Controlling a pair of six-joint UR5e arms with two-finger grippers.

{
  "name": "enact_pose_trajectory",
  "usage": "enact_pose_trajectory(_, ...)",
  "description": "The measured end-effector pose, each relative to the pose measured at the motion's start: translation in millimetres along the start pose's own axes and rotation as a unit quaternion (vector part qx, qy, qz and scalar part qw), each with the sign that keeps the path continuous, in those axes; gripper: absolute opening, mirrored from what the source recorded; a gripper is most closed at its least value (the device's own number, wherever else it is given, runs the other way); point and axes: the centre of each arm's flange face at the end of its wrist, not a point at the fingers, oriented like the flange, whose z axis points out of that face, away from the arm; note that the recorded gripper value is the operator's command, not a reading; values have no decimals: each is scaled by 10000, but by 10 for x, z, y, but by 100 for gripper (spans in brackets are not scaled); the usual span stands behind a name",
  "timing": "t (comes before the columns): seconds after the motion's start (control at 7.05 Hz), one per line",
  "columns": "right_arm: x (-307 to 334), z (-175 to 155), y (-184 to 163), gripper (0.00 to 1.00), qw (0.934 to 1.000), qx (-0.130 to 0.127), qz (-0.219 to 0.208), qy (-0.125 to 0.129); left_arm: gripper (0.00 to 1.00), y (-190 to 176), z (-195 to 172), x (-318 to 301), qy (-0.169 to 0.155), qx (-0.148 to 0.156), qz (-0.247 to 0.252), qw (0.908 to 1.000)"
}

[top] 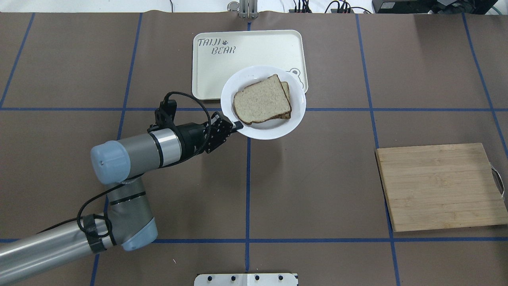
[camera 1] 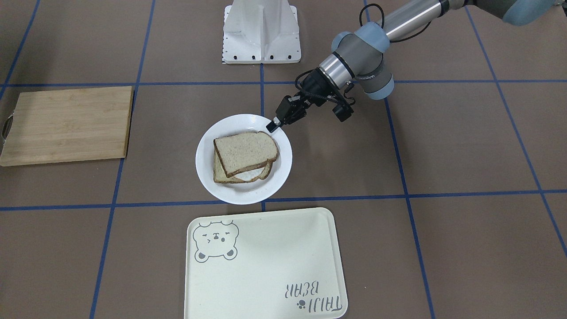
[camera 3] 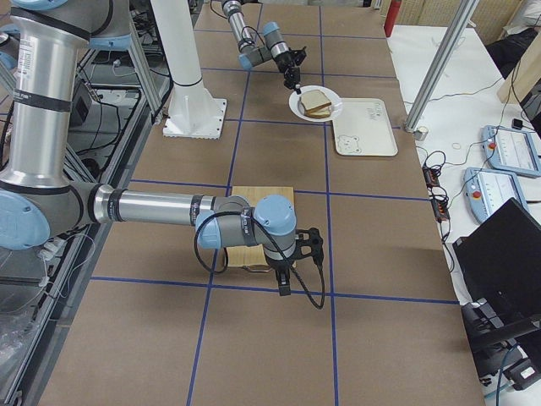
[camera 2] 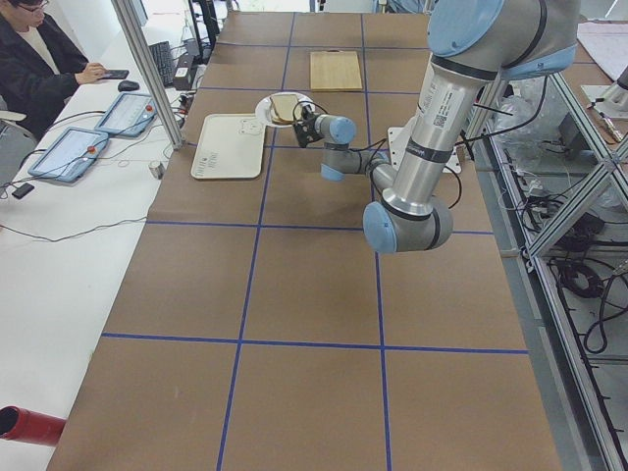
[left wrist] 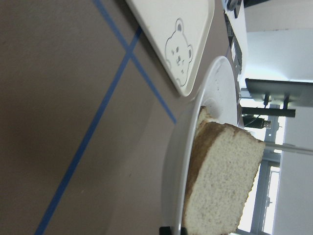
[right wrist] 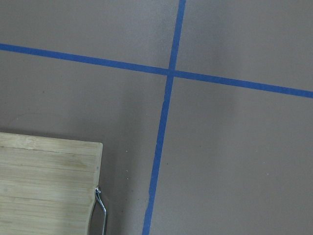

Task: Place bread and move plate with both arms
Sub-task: 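Slide the plate with the left gripper onto the white bear tray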

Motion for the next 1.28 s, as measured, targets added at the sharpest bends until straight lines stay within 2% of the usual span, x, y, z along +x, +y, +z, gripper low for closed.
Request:
enact_pose_trajectory(0.43, -1, -1, -4, 100, 10000, 2, 8, -1, 0, -825, 904, 340, -278, 797, 41, 9964)
enact_pose_trajectory(0.71, -3, -4, -12, 100, 10000, 7, 13, -1, 0, -1227, 1175, 206, -645, 1180, 54, 9909)
enact_pose_trajectory(0.85, -5, -6, -21, 100, 10000, 11, 14, -1, 7, -1313, 1217, 140, -749, 1266, 63, 9891)
enact_pose_trajectory(0.99, -9, -10, -31, 100, 10000, 17, 11, 0, 90, -1326, 1235, 115, -787, 1280, 79, 9886)
enact_pose_trajectory(1.14, -11, -13, -34, 100, 10000, 20, 14, -2, 98, -1290, 1239, 122, -780, 1249, 117, 9890)
enact_pose_trajectory(1.28, -14, -15, -36, 100, 10000, 22, 21, -5, 98, -1210, 1218, 139, -751, 1179, 234, 9899)
